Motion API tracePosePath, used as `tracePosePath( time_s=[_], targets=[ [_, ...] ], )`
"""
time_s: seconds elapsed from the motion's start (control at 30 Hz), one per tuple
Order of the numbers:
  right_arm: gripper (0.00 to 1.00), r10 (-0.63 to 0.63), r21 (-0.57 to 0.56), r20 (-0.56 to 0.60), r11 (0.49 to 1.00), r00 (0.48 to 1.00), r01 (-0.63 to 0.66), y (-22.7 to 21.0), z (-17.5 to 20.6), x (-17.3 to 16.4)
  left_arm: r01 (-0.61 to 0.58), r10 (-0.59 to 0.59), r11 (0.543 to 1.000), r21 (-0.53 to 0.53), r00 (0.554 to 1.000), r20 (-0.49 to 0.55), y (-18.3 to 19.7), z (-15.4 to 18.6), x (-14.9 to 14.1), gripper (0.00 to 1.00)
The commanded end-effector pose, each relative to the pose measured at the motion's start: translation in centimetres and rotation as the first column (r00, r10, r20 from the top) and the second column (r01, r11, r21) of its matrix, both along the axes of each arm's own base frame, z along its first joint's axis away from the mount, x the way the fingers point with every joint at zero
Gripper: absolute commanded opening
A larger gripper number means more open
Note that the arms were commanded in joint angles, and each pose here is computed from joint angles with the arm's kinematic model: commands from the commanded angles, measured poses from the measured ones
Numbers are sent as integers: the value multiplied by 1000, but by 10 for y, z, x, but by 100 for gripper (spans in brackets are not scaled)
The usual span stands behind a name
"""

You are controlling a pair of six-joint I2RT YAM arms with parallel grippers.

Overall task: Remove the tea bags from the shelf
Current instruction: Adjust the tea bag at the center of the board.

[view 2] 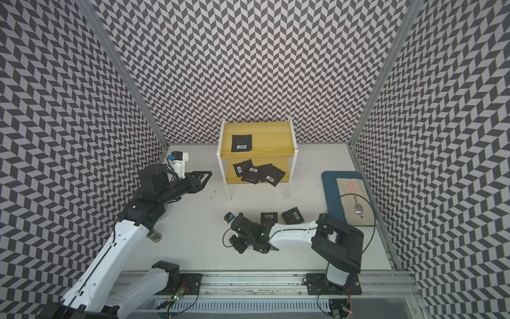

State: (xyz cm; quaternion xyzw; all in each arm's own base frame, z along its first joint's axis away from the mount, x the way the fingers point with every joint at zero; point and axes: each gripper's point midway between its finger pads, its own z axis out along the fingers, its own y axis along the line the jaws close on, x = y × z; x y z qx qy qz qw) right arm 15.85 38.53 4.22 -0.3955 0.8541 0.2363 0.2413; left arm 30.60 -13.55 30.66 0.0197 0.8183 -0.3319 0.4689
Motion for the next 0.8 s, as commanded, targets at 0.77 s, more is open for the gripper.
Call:
tracePosePath(
  time_s=[0.77],
  targets=[
    [42, -83, -138, 29, 987, 996, 86, -56, -25, 23, 15, -15, 1000, -15, 1000, 14, -2, 4, -1, 53]
  ],
)
